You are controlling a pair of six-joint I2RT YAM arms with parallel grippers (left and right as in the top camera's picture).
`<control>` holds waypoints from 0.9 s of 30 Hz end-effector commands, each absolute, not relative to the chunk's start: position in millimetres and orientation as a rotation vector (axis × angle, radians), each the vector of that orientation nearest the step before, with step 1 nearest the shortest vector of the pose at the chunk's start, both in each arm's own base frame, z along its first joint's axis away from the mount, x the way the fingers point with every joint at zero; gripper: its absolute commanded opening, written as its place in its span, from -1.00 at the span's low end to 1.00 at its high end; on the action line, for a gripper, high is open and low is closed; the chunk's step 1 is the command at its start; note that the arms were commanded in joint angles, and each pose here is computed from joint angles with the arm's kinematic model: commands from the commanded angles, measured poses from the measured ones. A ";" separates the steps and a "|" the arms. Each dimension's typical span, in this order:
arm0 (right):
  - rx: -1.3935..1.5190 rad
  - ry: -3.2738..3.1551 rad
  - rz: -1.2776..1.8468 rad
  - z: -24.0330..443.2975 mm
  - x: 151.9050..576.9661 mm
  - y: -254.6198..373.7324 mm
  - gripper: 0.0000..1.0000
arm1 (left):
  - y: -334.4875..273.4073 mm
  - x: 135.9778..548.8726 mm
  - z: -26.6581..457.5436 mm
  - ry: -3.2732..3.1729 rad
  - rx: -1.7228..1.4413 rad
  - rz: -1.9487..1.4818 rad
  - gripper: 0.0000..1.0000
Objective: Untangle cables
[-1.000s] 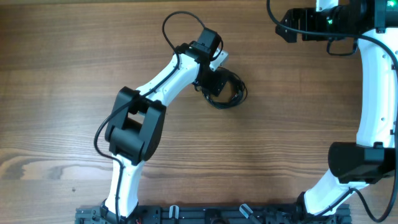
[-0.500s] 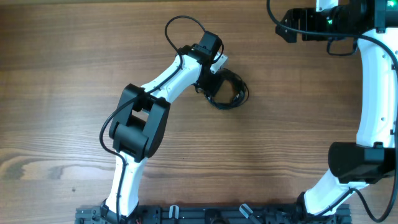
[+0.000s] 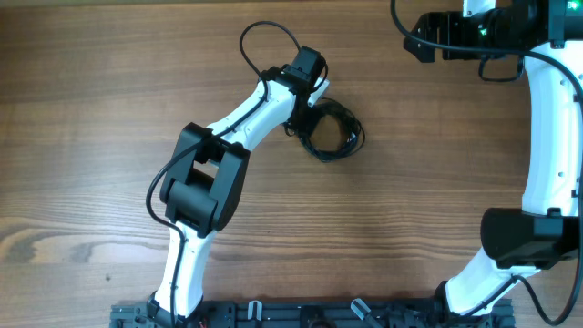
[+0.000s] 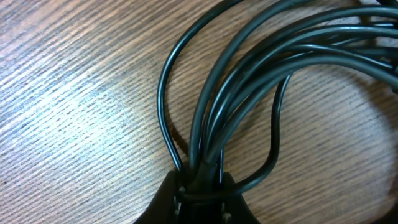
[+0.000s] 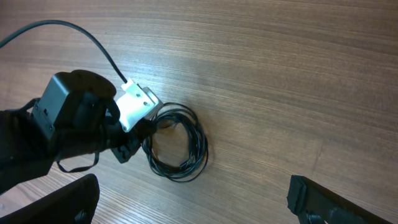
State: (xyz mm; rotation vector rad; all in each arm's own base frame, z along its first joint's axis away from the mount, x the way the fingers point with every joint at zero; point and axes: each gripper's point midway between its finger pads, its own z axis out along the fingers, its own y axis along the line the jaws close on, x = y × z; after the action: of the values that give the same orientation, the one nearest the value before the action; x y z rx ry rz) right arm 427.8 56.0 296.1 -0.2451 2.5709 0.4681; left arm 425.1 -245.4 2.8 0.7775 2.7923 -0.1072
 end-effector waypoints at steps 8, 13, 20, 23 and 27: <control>-0.273 2.569 0.488 293.2 429.1 58.4 0.99 | -217.4 441.8 -2.5 2.799 0.683 0.038 -0.92; -0.274 2.569 0.488 293.1 429.0 58.4 0.99 | -189.6 451.9 -1.4 2.827 0.600 0.050 -0.92; -0.282 2.563 0.484 293.6 430.1 58.4 0.99 | -168.8 465.9 23.7 2.808 0.498 -0.063 -0.92; -0.306 2.560 0.481 293.4 429.6 59.0 0.99 | -180.2 466.0 50.4 2.758 0.524 -0.219 -0.92; -0.341 2.553 0.494 293.8 428.0 61.9 0.99 | -193.9 462.6 82.8 2.684 0.582 -0.336 -0.92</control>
State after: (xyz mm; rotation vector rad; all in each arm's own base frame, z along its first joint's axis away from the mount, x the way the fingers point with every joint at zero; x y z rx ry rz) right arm 428.2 56.0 296.4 -0.2795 2.5625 0.4582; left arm 462.5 -168.4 20.4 0.5134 2.8246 -0.1421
